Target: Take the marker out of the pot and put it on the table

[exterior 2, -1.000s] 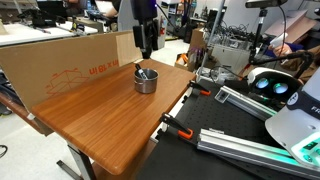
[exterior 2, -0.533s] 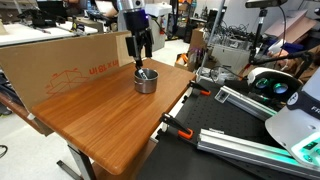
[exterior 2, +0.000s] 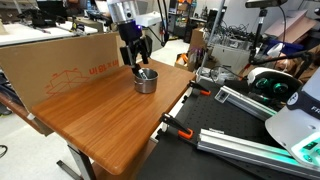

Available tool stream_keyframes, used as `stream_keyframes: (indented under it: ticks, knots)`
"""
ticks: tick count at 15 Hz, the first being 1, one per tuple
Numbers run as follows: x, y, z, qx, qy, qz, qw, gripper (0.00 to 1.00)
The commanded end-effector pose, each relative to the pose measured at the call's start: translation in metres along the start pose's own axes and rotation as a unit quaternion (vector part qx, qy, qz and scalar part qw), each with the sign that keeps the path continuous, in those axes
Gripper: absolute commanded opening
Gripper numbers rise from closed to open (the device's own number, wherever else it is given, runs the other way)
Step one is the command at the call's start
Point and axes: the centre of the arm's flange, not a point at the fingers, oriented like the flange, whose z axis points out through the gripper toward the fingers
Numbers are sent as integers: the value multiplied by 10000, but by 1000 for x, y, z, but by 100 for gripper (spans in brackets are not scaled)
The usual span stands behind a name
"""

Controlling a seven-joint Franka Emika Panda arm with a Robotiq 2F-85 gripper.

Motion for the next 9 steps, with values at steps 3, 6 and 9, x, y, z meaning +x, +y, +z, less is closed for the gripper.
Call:
stream_keyframes:
  ticks: [3, 6, 9]
  knots:
    - [17, 5, -2, -189, -167, 10, 9997, 49]
    - [19, 9, -3, -178, -213, 32, 9996, 27]
    - [20, 11, -4, -178, -289, 41, 9994, 3]
